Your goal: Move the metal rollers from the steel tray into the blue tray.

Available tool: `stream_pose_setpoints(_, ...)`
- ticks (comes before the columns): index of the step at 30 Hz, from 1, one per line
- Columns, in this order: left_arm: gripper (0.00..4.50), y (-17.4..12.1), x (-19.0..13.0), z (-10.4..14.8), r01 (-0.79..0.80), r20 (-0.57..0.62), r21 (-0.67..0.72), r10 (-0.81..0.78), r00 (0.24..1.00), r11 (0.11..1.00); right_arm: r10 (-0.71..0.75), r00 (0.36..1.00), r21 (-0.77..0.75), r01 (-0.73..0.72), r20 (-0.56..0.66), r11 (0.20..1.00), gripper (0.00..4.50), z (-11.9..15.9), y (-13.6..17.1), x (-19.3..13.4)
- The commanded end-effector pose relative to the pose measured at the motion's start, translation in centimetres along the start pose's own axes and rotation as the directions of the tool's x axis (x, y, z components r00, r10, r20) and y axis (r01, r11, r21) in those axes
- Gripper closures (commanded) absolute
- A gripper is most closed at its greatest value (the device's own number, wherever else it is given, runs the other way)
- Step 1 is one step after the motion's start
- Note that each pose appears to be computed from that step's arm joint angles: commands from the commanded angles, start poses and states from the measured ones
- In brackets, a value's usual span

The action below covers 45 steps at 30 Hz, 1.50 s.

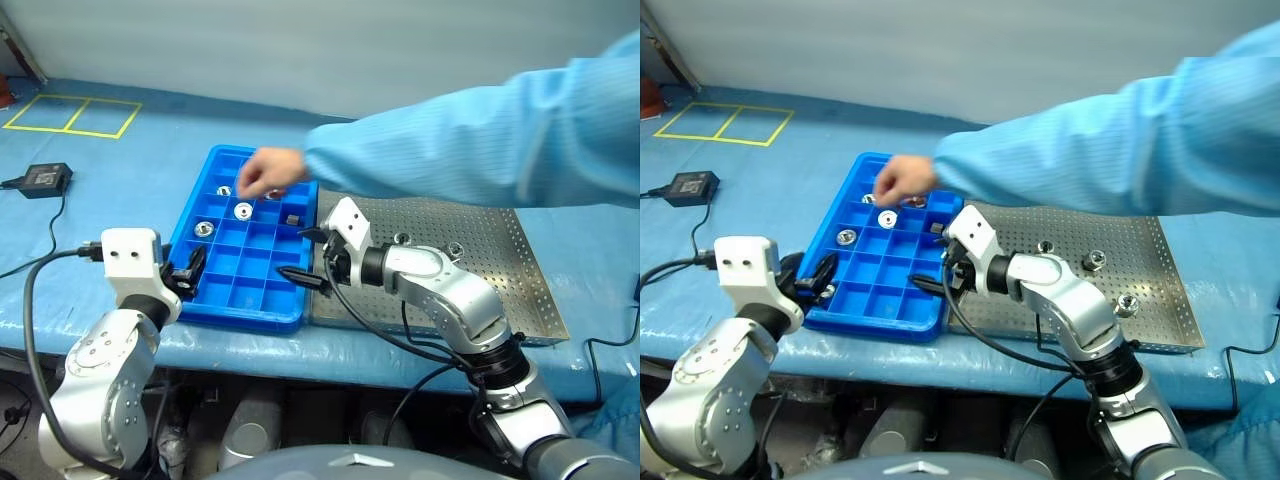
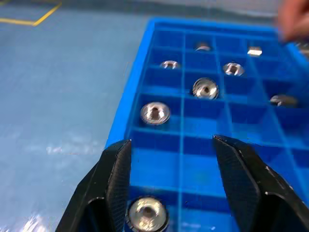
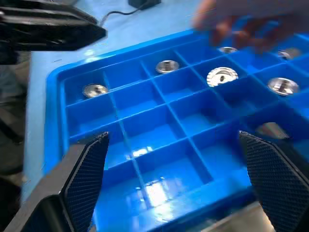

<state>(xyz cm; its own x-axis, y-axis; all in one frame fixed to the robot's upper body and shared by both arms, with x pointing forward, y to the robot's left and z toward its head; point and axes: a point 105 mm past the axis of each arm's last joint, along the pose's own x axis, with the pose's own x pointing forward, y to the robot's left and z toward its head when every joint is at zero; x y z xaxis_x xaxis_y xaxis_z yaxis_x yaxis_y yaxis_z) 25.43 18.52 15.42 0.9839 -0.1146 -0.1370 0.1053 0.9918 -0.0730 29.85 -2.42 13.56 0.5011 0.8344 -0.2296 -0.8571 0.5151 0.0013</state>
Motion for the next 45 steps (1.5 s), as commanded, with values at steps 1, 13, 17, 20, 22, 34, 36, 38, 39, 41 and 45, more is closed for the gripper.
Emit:
stream_pose_setpoints(1,1.59,-2.5,0.5,1.2,0.163,0.066,0.016,-0.163,0.984,0.987,-0.145,0.989,0.015,0.144,0.021,0.989,0.00,0.8,-1.8,-0.9)
stream_pose_setpoints(13,1.59,-8.5,4.6,-1.6,0.505,-0.065,0.107,-0.501,0.863,0.856,-0.598,0.786,0.164,0.618,-0.155,0.769,0.00,-1.7,-7.3,-3.6)
stream_pose_setpoints(17,1.59,-9.1,5.6,-2.0,0.531,-0.069,0.110,-0.526,0.847,0.840,-0.668,0.719,0.203,0.695,-0.190,0.690,0.00,-2.4,-8.4,-3.8)
stream_pose_setpoints(20,1.59,-9.9,5.9,-1.8,0.560,-0.059,0.116,-0.557,0.828,0.820,-0.704,0.674,0.223,0.739,-0.224,0.636,0.00,-3.4,-9.1,-3.6)
stream_pose_setpoints(22,1.59,-10.2,6.0,-1.6,0.569,-0.053,0.124,-0.567,0.822,0.813,-0.712,0.659,0.243,0.752,-0.241,0.613,0.00,-4.0,-9.4,-3.4)
stream_pose_setpoints(34,1.59,-9.7,5.9,-1.7,0.553,-0.053,0.131,-0.551,0.833,0.823,-0.732,0.648,0.291,0.757,-0.213,0.585,0.00,-4.6,-10.5,-1.2)
stream_pose_setpoints(36,1.59,-9.5,5.8,-1.8,0.544,-0.055,0.131,-0.542,0.839,0.829,-0.728,0.653,0.288,0.753,-0.210,0.592,0.00,-4.5,-10.5,-0.7)
stream_pose_setpoints(38,1.59,-9.4,5.7,-1.9,0.540,-0.056,0.132,-0.538,0.841,0.831,-0.727,0.653,0.282,0.753,-0.212,0.594,0.00,-4.5,-10.7,-0.3)
stream_pose_setpoints(39,1.59,-9.4,5.7,-1.9,0.539,-0.056,0.132,-0.537,0.842,0.832,-0.731,0.645,0.280,0.760,-0.222,0.586,0.00,-4.6,-10.8,-0.2)
stream_pose_setpoints(41,1.56,-9.2,5.6,-1.9,0.531,-0.056,0.132,-0.529,0.847,0.837,-0.742,0.618,0.281,0.784,-0.261,0.554,0.18,-5.6,-11.4,-0.1)
stream_pose_setpoints(45,1.55,-9.0,5.6,-1.9,0.516,-0.058,0.135,-0.513,0.856,0.846,-0.731,0.619,0.291,0.784,-0.288,0.549,1.25,-6.1,-11.4,0.3)
